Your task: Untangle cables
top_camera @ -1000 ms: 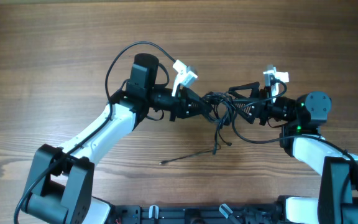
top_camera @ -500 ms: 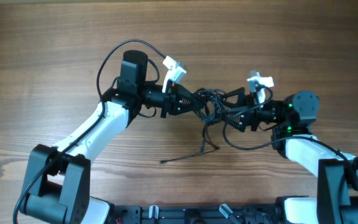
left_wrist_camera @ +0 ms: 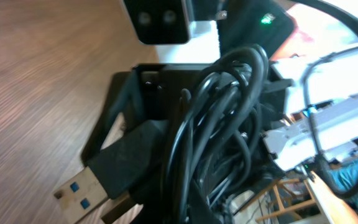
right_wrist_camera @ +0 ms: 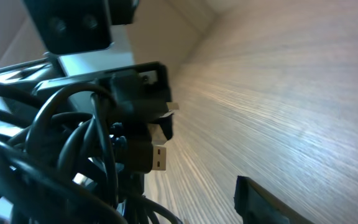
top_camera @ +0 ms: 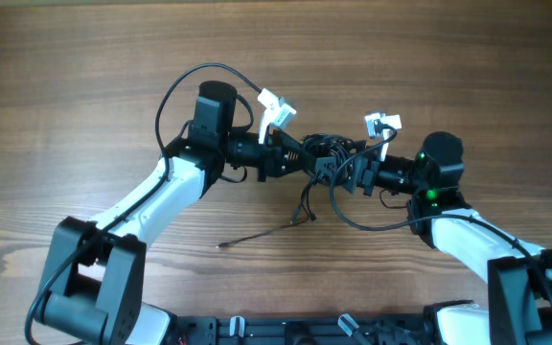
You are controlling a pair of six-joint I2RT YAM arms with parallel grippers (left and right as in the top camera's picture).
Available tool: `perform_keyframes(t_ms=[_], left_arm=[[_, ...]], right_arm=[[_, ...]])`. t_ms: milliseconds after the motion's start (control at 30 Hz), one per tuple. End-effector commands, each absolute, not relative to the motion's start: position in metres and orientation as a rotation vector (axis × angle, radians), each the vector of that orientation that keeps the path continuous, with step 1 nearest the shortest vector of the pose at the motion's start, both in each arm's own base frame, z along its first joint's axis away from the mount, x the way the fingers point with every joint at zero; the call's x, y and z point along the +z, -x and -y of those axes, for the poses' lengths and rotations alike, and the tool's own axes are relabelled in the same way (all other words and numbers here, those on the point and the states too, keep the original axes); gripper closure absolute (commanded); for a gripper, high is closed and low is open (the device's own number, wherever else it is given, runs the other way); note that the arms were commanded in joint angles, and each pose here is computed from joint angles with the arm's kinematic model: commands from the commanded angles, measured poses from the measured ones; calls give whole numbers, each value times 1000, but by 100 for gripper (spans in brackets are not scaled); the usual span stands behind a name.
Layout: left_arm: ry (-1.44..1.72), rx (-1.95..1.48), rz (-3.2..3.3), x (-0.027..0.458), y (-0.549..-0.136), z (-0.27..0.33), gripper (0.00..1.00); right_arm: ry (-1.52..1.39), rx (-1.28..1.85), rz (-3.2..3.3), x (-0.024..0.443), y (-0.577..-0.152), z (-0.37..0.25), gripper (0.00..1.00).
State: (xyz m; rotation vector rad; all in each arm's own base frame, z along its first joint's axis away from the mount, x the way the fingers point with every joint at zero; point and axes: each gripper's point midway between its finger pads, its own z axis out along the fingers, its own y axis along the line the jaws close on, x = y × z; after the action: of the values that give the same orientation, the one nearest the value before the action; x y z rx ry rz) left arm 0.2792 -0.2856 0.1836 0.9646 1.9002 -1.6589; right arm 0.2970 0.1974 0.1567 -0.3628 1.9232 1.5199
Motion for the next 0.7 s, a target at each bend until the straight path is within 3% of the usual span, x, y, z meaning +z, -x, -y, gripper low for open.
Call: perform_keyframes(t_ms=[0,133,267,433,500,567,667], left_arm=[[-1106,-1834,-1754,210,-245,290,96],[-1074,-1818,-1762,210,-253,283,96],[-1059,-1809,-1765,210,-258,279,96],[-1056,-1812,-1768,210,-257,279,96],[-1054,-1814,-1771,210,-257,279,96],[-1054,-1814,-1771,210,-257,279,96],[-1054,-1814,-1771,210,-257,279,96]], right_arm=[[-92,1181,-2113,101,-344,-157,45],[-192,1126,-2129,93,-352,-133,50],[-237,1105,-2114,93,-357,-117,96],[-280,1057,-2143,84,-357,-111,92],[-262,1070,-2147,84,-355,-113,80],[-118,1132,-2112,95,-349,-123,77],[269,1335,-1924,138,-325,-144,53]])
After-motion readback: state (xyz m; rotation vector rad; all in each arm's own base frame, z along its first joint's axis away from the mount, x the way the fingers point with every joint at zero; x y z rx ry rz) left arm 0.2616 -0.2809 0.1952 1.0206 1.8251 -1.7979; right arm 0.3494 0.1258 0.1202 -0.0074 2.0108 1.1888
